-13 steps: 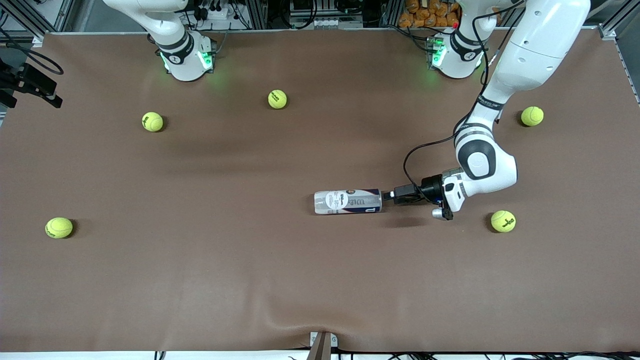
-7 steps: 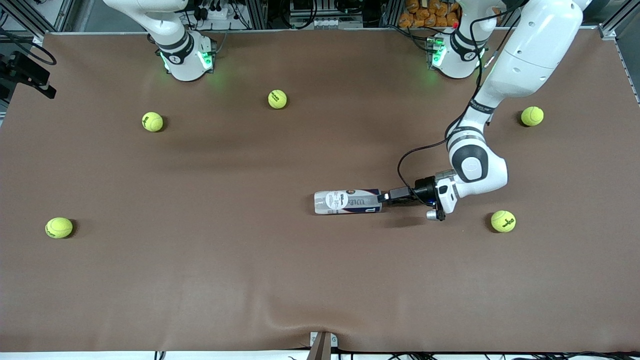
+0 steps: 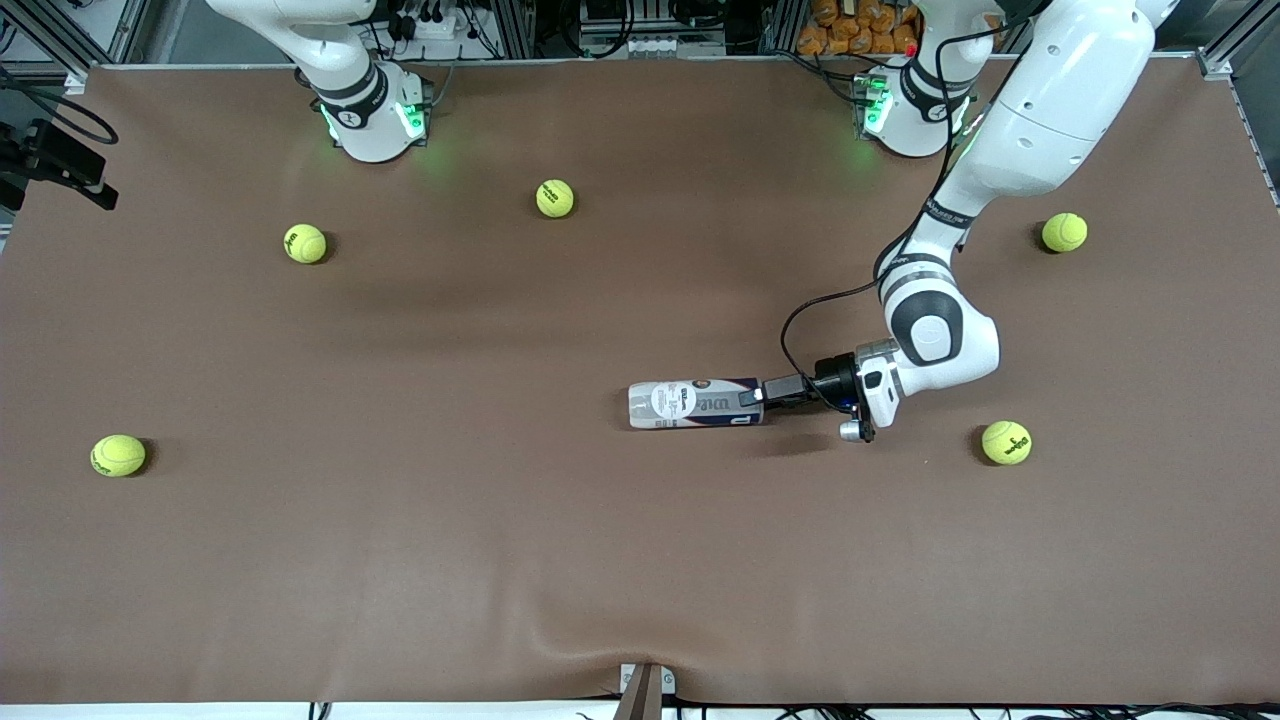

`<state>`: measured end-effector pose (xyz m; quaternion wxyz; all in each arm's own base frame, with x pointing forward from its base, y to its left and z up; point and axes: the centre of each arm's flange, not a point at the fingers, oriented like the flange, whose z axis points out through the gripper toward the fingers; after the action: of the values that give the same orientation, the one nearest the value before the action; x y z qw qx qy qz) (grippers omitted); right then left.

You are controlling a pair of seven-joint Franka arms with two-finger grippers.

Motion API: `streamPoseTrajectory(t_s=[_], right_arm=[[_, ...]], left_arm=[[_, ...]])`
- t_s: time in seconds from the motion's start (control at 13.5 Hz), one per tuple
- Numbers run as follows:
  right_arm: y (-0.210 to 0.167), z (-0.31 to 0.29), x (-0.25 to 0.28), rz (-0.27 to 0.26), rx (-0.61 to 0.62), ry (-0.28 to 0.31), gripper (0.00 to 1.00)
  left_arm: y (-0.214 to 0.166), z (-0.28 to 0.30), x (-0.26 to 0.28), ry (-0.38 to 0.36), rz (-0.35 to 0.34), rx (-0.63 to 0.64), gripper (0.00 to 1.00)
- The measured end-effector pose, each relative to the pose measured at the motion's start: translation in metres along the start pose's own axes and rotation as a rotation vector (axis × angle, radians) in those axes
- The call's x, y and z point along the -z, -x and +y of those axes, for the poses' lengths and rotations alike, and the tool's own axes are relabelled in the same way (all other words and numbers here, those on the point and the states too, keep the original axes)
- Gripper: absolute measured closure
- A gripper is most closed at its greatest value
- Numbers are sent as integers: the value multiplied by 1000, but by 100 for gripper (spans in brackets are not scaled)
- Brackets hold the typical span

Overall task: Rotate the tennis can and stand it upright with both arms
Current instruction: 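Grasp the can's rim end with the left gripper and lift it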

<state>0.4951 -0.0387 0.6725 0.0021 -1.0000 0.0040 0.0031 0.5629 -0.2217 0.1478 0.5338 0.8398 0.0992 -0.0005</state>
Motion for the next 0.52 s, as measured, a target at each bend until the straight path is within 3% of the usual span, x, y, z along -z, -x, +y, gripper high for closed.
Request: streamPoseTrajectory(t_s=[0.3, 0.52], right_arm=[[0, 0, 1, 0, 0, 0, 0], [1, 1, 0, -7, -1, -1, 0]], left_arm=[[-1, -2, -1, 0, -1, 2, 62], [-1, 0, -2, 8, -5, -1, 91]])
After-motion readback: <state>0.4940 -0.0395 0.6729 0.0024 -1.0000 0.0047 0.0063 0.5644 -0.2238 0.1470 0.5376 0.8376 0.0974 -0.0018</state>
